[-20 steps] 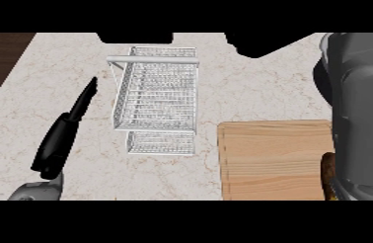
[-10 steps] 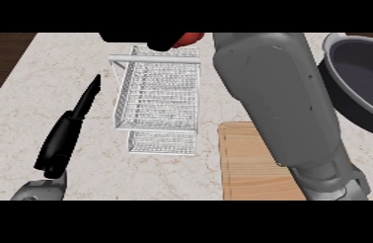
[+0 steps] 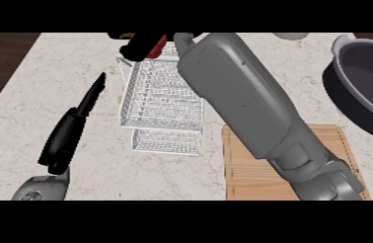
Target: Pick the bell pepper from the cutting board and place it in the tiered basket
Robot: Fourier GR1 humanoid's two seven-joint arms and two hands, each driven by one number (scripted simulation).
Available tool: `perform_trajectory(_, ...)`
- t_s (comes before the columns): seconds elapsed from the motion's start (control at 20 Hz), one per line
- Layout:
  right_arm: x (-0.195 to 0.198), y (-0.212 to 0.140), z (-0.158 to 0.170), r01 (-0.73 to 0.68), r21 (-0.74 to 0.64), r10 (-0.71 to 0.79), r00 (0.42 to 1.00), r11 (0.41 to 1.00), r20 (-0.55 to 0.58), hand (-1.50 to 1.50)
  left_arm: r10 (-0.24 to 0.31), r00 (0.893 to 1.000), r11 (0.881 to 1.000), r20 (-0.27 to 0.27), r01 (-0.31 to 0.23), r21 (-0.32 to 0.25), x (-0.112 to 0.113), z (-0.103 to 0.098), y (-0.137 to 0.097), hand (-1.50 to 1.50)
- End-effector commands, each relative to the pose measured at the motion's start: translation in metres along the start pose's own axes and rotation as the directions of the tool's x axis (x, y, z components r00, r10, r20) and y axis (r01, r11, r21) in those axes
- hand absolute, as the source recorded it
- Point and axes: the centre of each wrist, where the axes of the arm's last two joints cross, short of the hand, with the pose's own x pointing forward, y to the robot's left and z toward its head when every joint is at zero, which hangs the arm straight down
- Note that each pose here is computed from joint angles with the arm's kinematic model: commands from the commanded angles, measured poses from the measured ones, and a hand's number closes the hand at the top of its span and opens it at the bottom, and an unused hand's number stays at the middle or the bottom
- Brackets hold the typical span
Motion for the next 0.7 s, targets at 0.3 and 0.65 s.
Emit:
perform_trajectory(0.3,-0.003,0.005,-0.013,0.327,-0.194,-0.299,0.940,0.925,0.162,-1.50,0.005,1.000,1.000,0.007,-0.005,0.003,0.001,-0.020,-0.001,0.00)
perform_trajectory(0.65,-0.037,-0.070,-0.025,0.336,-0.505,-0.344,0.936,0.795,0.081,-1.50,-0.003,1.000,0.999,-0.029,0.004,0.043,-0.011,0.002,0.009,0.00)
